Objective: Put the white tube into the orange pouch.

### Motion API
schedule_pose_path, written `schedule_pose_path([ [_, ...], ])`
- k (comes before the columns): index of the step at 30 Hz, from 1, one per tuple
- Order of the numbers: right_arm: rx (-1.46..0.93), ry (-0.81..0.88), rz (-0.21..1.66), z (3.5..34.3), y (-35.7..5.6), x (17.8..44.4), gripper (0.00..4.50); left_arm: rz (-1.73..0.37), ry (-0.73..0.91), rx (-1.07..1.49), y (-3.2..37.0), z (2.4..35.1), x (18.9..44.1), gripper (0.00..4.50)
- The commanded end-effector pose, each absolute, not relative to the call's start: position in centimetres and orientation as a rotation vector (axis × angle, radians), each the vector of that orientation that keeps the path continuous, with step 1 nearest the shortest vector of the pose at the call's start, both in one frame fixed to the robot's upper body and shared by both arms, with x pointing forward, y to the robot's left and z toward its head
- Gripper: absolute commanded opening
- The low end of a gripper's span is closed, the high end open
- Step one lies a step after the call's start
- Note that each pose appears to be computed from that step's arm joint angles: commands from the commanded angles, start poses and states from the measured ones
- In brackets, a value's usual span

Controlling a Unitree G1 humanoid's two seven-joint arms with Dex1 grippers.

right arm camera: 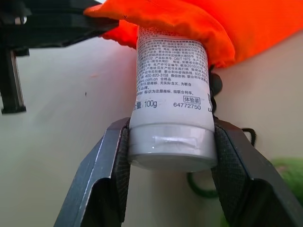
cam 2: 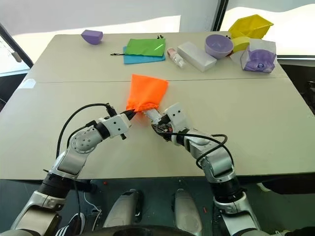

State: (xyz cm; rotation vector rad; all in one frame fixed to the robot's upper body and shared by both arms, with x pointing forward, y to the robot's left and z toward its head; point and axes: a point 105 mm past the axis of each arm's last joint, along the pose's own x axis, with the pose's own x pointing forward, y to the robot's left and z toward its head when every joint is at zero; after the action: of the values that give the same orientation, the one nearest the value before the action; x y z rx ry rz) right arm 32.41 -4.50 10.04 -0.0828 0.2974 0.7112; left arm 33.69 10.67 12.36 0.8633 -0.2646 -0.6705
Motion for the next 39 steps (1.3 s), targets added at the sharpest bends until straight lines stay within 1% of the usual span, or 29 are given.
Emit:
schedule_pose_path([
  [1,-0.105,0.248,0.688,10.3,-3.7,33.2,1.81,-0.655,-0.303,0.853,10.8,13.3,33.5,0.0],
  [5,-0.071,0.232,0.61,10.7,-4.1,34.2,1.81,-0.653,-0.303,0.851,10.9,13.4,33.3,0.0],
  [11,-0.01,0.229,0.596,11.4,-5.0,34.0,1.81,-0.65,-0.301,0.842,11.0,13.4,33.1,0.0],
  [17,0.044,0.253,0.59,11.0,-4.0,34.2,1.81,-0.664,-0.309,0.822,10.5,13.5,33.1,0.0],
  [22,0.075,0.256,0.533,10.9,-3.7,35.4,1.81,-0.674,-0.307,0.778,10.2,13.7,33.0,0.0],
  [27,0.134,0.255,0.541,11.4,-2.4,35.9,1.81,-0.682,-0.307,0.764,9.9,13.8,32.8,0.0],
  [33,0.111,0.258,0.537,11.2,-1.5,36.6,1.81,-0.703,-0.315,0.74,9.4,14.0,32.5,0.0],
  [39,0.118,0.225,0.571,12.5,0.0,37.5,1.81,-0.709,-0.314,0.733,9.2,14.1,32.5,0.0],
])
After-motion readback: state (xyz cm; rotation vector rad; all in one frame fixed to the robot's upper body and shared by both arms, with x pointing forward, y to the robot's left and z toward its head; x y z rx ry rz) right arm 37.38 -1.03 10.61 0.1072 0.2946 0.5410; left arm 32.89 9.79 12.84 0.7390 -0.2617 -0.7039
